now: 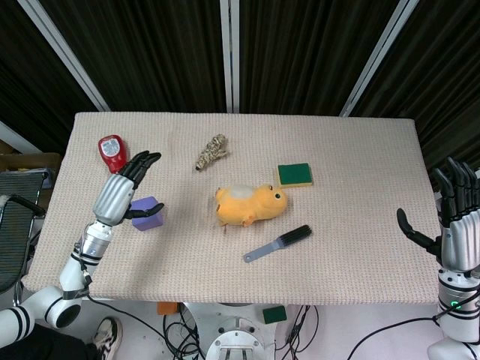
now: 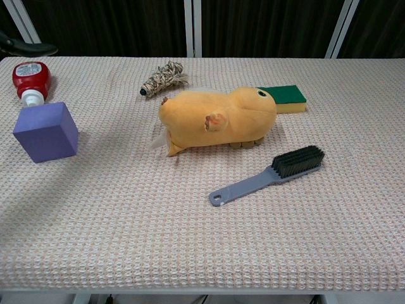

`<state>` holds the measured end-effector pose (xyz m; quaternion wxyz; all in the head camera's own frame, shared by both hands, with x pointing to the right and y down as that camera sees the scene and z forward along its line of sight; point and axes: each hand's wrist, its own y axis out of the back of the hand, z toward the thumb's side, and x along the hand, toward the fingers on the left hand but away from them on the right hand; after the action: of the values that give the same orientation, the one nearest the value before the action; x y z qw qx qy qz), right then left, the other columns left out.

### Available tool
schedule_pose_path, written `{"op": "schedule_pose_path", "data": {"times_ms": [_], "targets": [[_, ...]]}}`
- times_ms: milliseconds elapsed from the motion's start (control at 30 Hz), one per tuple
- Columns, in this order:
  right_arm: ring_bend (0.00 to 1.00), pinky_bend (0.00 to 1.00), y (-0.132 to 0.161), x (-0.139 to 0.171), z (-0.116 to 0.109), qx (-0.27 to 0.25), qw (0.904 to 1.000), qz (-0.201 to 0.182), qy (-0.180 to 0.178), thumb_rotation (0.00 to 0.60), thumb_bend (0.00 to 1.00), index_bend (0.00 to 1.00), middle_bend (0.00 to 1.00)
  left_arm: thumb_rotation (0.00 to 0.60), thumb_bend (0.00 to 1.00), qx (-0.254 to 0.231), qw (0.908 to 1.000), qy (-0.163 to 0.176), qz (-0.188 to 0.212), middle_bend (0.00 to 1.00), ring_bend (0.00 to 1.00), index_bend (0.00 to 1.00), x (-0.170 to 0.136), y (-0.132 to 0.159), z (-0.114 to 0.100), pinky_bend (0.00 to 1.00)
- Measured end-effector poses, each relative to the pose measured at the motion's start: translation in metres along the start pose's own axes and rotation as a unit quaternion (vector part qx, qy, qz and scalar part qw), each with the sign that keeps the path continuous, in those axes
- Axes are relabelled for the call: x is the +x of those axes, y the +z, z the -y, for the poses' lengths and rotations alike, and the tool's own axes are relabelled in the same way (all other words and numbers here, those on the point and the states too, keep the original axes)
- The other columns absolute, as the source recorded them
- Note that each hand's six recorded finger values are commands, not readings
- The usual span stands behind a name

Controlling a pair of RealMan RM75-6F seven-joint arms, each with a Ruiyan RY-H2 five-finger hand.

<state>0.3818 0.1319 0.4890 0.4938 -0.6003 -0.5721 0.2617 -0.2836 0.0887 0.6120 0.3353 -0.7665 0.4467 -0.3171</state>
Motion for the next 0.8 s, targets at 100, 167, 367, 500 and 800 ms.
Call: {"op": "schedule_pose_path", "data": {"times_ms": [100, 167, 367, 500, 800], "targets": [[0.00, 0.00, -0.002, 0.002, 0.001, 0.001, 1.0000, 0.002, 0.003, 0.600, 0.34, 0.00, 0.00, 0.600, 0.16, 0.000, 1.0000, -0.004, -0.004, 0.10, 0.06, 0.08, -0.001, -0.002, 0.003, 0.20], [0.00, 0.00, -0.004, 0.003, 0.000, 0.001, 1.0000, 0.004, 0.004, 0.600, 0.34, 0.00, 0.00, 0.600, 0.16, 0.001, 1.0000, -0.004, -0.004, 0.10, 0.06, 0.08, -0.001, -0.002, 0.003, 0.20], [0.00, 0.00, -0.009, 0.007, -0.003, 0.002, 0.9999, 0.011, 0.004, 0.600, 0.34, 0.00, 0.00, 0.600, 0.16, 0.005, 1.0000, -0.005, 0.002, 0.10, 0.06, 0.08, -0.001, 0.003, 0.003, 0.20], [0.00, 0.00, -0.013, 0.010, -0.006, 0.001, 0.9999, 0.017, 0.004, 0.600, 0.34, 0.00, 0.00, 0.600, 0.16, 0.010, 0.9999, -0.009, 0.008, 0.10, 0.06, 0.08, 0.000, 0.009, 0.004, 0.20], [0.00, 0.00, -0.019, 0.014, -0.012, 0.003, 0.9997, 0.022, 0.003, 0.600, 0.34, 0.00, 0.00, 0.600, 0.16, 0.033, 0.9978, -0.031, 0.048, 0.13, 0.06, 0.12, 0.024, 0.038, 0.009, 0.20]]}}
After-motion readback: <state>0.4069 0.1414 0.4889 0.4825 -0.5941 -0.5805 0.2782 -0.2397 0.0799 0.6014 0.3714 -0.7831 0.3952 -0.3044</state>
